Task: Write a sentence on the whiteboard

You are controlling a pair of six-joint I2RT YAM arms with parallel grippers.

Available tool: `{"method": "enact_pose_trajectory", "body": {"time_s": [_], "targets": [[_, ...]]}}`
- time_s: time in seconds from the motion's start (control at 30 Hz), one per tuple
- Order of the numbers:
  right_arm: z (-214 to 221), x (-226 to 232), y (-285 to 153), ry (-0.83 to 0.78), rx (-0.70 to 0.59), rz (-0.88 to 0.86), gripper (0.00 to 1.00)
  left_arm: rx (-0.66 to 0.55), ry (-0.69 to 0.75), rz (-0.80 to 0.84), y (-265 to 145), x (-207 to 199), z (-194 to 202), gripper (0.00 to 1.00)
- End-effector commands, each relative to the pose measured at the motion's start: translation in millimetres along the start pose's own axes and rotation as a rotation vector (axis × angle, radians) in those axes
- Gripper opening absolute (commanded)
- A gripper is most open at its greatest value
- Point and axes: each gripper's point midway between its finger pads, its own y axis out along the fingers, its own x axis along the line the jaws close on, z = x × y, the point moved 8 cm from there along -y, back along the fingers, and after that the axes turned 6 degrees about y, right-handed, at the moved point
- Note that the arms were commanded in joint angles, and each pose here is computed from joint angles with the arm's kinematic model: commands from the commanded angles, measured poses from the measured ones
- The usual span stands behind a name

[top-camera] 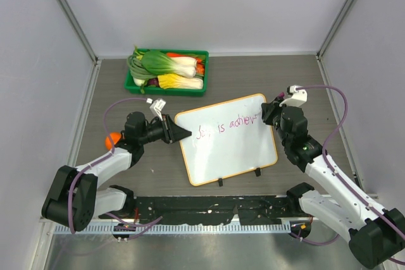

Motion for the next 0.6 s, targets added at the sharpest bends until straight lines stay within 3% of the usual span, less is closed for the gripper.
{"method": "enact_pose_trajectory", "body": {"time_s": [0.0, 0.57], "targets": [[-9.3, 7.8, 2.2, 0.03, -0.026, -0.034, 0.01, 0.037, 0.089, -0.158, -2.3, 27.1, 18.4, 0.0], [15.0, -8.1, -10.9, 0.008, 0.067, -0.015, 0.01, 0.035, 0.09, -0.158, -1.8, 27.3, 17.9, 0.0]]}}
